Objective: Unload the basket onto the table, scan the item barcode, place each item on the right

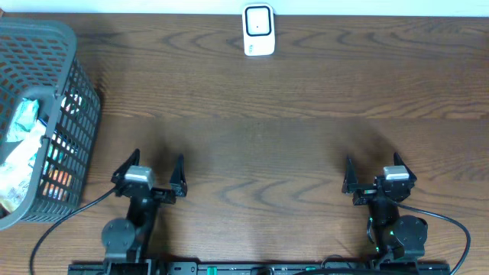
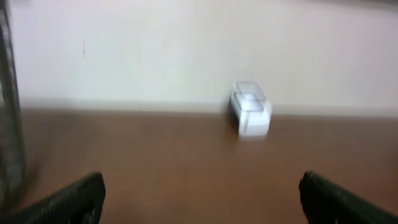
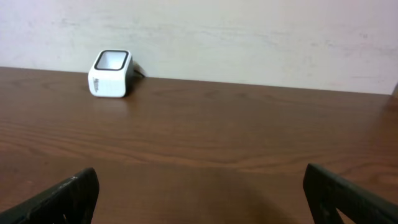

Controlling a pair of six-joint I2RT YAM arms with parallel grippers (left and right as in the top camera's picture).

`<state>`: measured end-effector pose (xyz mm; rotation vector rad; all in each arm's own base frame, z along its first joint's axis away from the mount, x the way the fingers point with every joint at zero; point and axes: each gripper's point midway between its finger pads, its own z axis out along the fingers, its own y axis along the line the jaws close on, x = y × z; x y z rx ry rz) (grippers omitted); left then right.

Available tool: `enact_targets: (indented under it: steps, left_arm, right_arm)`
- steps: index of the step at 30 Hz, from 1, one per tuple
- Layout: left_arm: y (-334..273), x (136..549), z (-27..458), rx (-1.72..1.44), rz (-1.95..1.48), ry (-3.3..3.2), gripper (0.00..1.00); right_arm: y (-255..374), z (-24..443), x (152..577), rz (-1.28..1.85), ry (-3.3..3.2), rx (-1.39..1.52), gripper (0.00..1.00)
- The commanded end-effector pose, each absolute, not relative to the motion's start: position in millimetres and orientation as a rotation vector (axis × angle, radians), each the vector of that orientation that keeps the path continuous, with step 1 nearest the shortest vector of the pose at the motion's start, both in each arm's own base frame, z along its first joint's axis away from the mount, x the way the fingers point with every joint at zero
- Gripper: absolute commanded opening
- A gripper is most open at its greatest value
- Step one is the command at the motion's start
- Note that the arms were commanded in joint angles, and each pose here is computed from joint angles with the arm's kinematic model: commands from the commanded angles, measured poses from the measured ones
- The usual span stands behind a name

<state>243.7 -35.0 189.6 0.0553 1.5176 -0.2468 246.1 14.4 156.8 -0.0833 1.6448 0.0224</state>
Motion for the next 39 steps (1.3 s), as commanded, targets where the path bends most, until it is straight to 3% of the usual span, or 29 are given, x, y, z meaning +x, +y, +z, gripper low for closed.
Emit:
enact_targets:
  steps: [1, 6, 9, 16, 20, 23, 28, 33, 39]
  left_arm:
    - [-40.2, 227.3, 262.8, 0.058, -0.325, 1.282, 0.98]
    - [-25.0, 204.0, 371.9, 0.012, -0.254, 1.120, 0.98]
    - [-24.9, 214.5, 411.0, 0.056, -0.172, 1.235, 0.98]
    - [-25.6, 266.0, 420.5, 0.127, -0.090, 1.718, 0.98]
    - [8.0, 296.9, 444.8, -0.057, 0.044, 1.803, 0.98]
    - [80.1, 315.3, 463.5, -0.393, 0.252, 1.985, 0.98]
    - [141.5, 333.1, 448.8, -0.636, 0.330, 2.080, 0.98]
    - [218.9, 322.8, 413.3, -1.234, 0.251, 1.905, 0.98]
    - [267.0, 282.4, 316.1, -1.635, 0.283, 2.110, 0.98]
  right_arm:
    - [12.9, 156.2, 245.9, 0.010, 1.645, -0.085, 0.99]
    - [12.9, 156.2, 245.9, 0.010, 1.645, -0.085, 0.99]
    - [12.9, 156.2, 245.9, 0.010, 1.645, -0.085, 0.99]
    - [12.9, 156.2, 245.9, 0.010, 1.645, -0.085, 0.99]
    - [12.9, 156.2, 245.9, 0.010, 1.645, -0.085, 0.99]
    - [12.9, 156.2, 245.9, 0.010, 1.645, -0.085, 0.99]
    - [12.9, 156.2, 245.9, 0.010, 1.645, -0.084, 0.99]
    - [12.8, 156.2, 245.9, 0.009, 1.645, -0.084, 0.99]
    - [12.9, 156.2, 245.9, 0.010, 1.645, -0.085, 0.99]
